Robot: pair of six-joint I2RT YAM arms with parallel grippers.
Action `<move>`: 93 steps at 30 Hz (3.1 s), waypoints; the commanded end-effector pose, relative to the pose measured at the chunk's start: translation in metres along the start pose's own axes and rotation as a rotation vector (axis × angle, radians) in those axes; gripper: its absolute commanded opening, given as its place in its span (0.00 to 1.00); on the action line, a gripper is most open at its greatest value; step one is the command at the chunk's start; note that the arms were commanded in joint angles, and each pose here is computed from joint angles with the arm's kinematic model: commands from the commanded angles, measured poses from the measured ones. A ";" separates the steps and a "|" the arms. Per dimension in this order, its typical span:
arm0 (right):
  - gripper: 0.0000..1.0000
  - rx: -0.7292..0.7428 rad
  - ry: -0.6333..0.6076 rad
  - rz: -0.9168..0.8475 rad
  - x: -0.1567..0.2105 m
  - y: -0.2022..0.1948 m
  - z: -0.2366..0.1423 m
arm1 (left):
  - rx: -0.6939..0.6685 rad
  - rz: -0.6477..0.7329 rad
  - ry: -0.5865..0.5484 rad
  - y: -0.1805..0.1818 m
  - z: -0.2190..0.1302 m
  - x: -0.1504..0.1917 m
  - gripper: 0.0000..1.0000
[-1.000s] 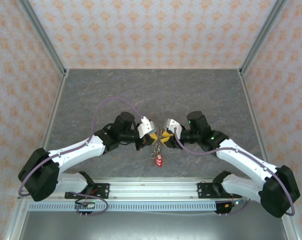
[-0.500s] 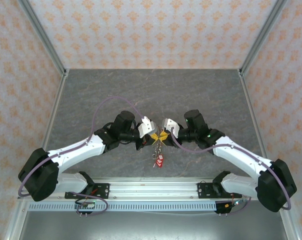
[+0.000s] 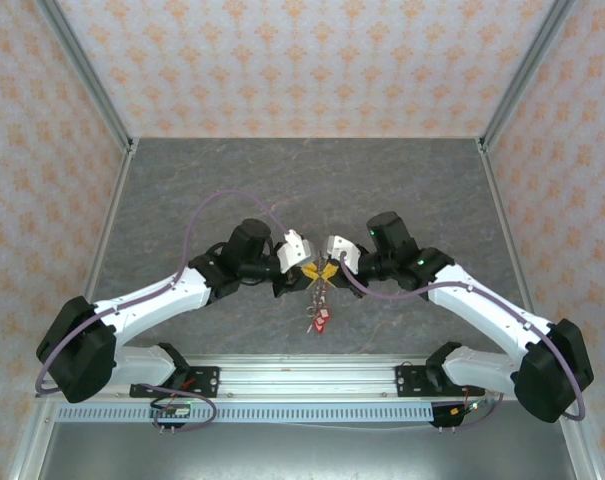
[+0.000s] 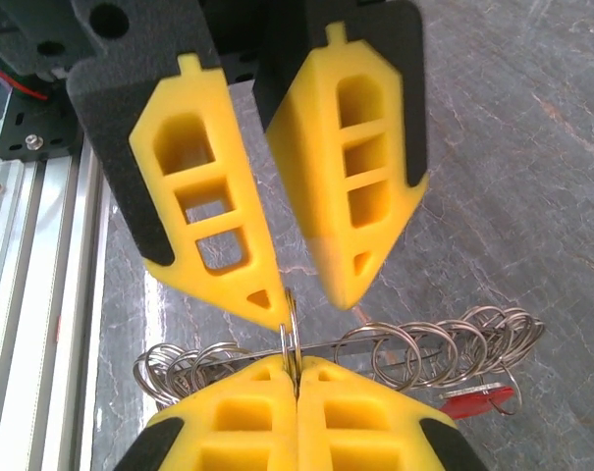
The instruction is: Put the keys on the keyring
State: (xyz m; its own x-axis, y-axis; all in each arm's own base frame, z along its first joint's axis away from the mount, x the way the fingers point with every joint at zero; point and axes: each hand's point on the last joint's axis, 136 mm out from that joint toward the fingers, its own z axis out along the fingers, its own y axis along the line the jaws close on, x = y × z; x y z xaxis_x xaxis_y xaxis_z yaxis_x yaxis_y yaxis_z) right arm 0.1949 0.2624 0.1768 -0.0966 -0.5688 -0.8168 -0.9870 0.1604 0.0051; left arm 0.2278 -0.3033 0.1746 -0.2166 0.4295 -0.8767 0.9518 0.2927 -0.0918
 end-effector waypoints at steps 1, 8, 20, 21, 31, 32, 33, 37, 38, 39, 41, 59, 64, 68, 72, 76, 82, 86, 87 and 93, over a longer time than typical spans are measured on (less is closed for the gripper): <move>0.00 -0.009 0.009 -0.044 -0.007 0.001 -0.007 | -0.001 0.053 -0.023 -0.003 -0.004 -0.018 0.24; 0.00 -0.005 -0.019 -0.057 -0.017 0.000 -0.010 | 0.044 0.045 -0.001 -0.008 -0.001 -0.015 0.25; 0.00 0.003 -0.061 -0.052 -0.024 -0.002 -0.008 | 0.119 0.037 0.026 -0.018 0.002 -0.011 0.25; 0.00 0.002 -0.064 -0.051 -0.024 -0.002 -0.009 | 0.121 0.041 0.031 -0.019 0.002 -0.010 0.24; 0.00 0.018 -0.095 -0.035 -0.026 -0.002 -0.010 | 0.110 0.034 0.024 -0.016 0.004 -0.010 0.00; 0.00 0.024 -0.088 -0.032 -0.023 -0.002 -0.010 | 0.103 0.032 0.013 -0.015 0.004 -0.012 0.00; 0.00 0.028 -0.082 -0.028 -0.020 -0.001 -0.009 | 0.094 0.030 0.002 -0.014 0.003 -0.013 0.00; 0.05 0.036 -0.094 0.002 -0.011 0.000 -0.006 | 0.073 0.017 -0.057 -0.013 0.002 -0.018 0.00; 0.07 0.027 -0.103 0.007 -0.011 0.002 -0.005 | 0.072 0.017 -0.069 -0.013 0.001 -0.020 0.00; 0.07 0.019 -0.111 0.016 -0.009 0.004 -0.004 | 0.074 0.015 -0.082 -0.013 0.001 -0.022 0.00; 0.08 0.015 -0.122 0.029 -0.008 0.003 -0.002 | 0.080 0.016 -0.094 -0.014 0.001 -0.024 0.00; 0.11 -0.020 -0.232 0.118 -0.006 -0.008 -0.004 | 0.126 0.018 -0.142 -0.024 -0.003 -0.028 0.00; 0.01 -0.022 -0.229 0.106 -0.014 -0.009 -0.009 | 0.089 0.020 -0.108 -0.018 -0.002 -0.021 0.11; 0.00 -0.044 -0.172 0.087 -0.015 -0.005 -0.013 | 0.043 0.051 -0.008 -0.012 -0.003 -0.006 0.22; 0.00 -0.046 -0.120 0.066 -0.014 -0.004 -0.015 | -0.018 0.098 0.059 -0.004 -0.010 -0.001 0.27; 0.00 -0.047 -0.087 0.048 -0.016 -0.002 -0.014 | -0.038 0.117 0.022 -0.003 -0.016 -0.014 0.30; 0.00 -0.035 -0.088 0.022 -0.023 -0.003 -0.015 | 0.001 0.109 -0.005 -0.008 -0.014 -0.024 0.31; 0.00 -0.037 -0.095 0.010 -0.028 -0.002 -0.015 | 0.014 0.104 0.006 -0.008 -0.011 -0.023 0.31; 0.00 -0.036 -0.095 0.008 -0.028 -0.002 -0.015 | 0.018 0.102 0.009 -0.009 -0.010 -0.022 0.31; 0.00 -0.033 -0.107 0.009 -0.029 -0.003 -0.013 | 0.070 0.102 0.029 -0.015 -0.008 -0.022 0.31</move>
State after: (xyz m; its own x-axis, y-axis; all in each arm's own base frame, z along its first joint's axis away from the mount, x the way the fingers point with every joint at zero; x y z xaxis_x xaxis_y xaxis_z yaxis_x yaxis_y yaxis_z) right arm 0.1932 0.2591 0.1856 -0.1688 -0.5190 -0.8380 -0.9820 0.1621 0.0974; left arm 0.2245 -0.3045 0.1935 -0.1433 0.4701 -0.8709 0.9698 0.2420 -0.0289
